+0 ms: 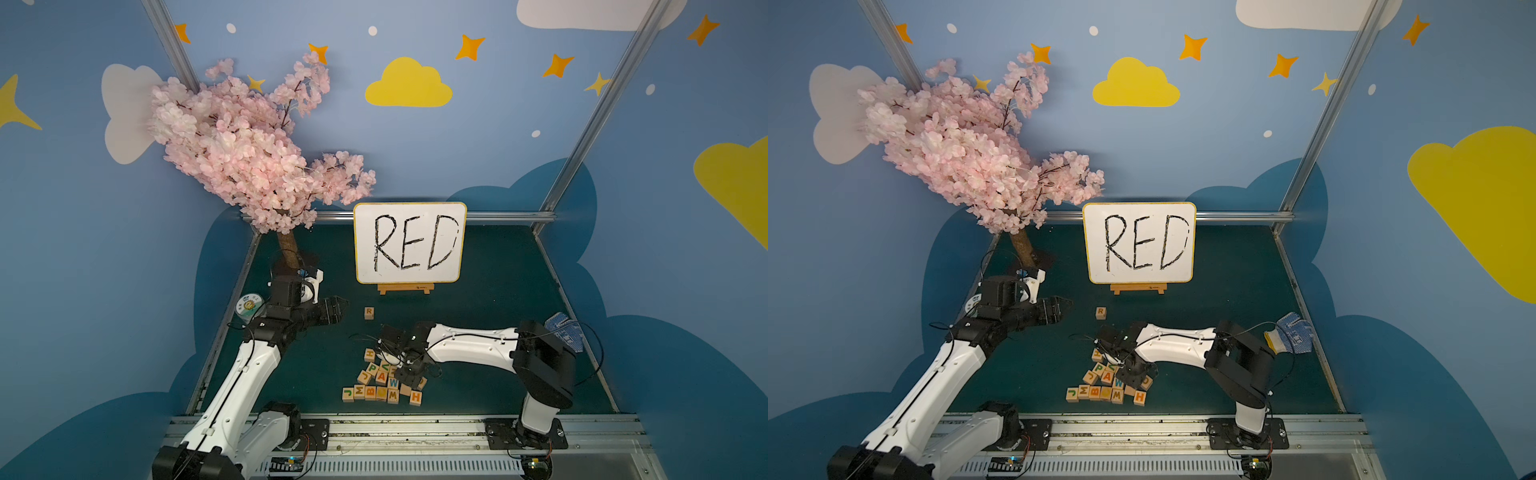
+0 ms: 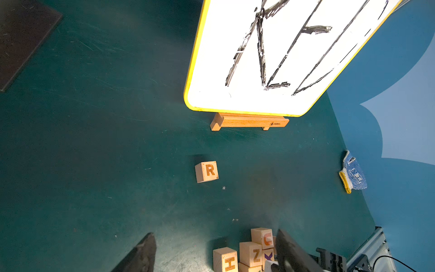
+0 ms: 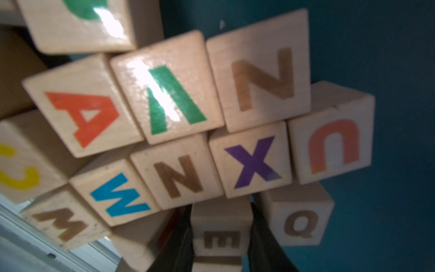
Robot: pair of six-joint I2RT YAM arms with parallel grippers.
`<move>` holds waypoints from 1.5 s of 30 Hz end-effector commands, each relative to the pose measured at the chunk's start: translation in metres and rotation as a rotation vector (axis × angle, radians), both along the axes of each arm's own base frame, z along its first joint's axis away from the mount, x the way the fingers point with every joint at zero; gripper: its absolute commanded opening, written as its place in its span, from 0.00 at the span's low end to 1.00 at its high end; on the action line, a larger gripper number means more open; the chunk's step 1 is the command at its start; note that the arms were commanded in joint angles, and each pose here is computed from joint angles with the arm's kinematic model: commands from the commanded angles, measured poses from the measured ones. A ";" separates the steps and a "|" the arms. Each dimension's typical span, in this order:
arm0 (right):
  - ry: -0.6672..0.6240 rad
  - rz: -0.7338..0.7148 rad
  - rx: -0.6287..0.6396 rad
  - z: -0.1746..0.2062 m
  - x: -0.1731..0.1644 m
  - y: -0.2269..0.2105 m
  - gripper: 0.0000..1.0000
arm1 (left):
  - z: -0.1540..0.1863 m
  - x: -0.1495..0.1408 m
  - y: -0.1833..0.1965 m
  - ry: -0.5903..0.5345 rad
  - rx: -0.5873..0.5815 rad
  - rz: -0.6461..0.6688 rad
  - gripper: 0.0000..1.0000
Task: Assemble the uppercase word "red" with letter blocks
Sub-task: Pick up the letter block from the center of the board, then place the letter block at the center of the board.
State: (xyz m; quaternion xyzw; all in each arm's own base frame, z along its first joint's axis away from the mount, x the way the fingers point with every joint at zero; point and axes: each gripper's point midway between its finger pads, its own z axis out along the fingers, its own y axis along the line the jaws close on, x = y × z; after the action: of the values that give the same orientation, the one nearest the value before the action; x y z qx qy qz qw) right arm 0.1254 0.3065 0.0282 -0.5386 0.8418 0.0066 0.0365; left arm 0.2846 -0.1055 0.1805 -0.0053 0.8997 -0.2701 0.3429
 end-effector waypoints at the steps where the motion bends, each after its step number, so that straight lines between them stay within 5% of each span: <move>1: -0.014 -0.013 -0.021 0.002 0.002 -0.006 0.36 | 0.000 -0.002 0.002 -0.012 0.002 0.004 0.79; 22: -0.078 0.079 0.073 0.065 0.015 0.003 0.22 | 0.007 -0.002 -0.001 -0.037 -0.012 -0.008 0.79; 32: -0.186 0.148 0.115 0.098 0.065 0.003 0.21 | 0.012 -0.004 -0.002 -0.055 -0.021 -0.014 0.78; 45: -0.179 0.225 0.127 0.084 0.129 0.023 0.20 | 0.014 -0.005 -0.001 -0.065 -0.014 -0.010 0.79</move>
State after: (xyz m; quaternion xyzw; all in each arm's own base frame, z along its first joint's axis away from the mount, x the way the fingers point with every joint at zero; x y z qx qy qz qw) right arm 0.2451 0.3228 0.1128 -0.6094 0.7799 -0.0003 0.1428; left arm 0.2816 -0.1062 0.1933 0.0025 0.8884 -0.2762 0.3668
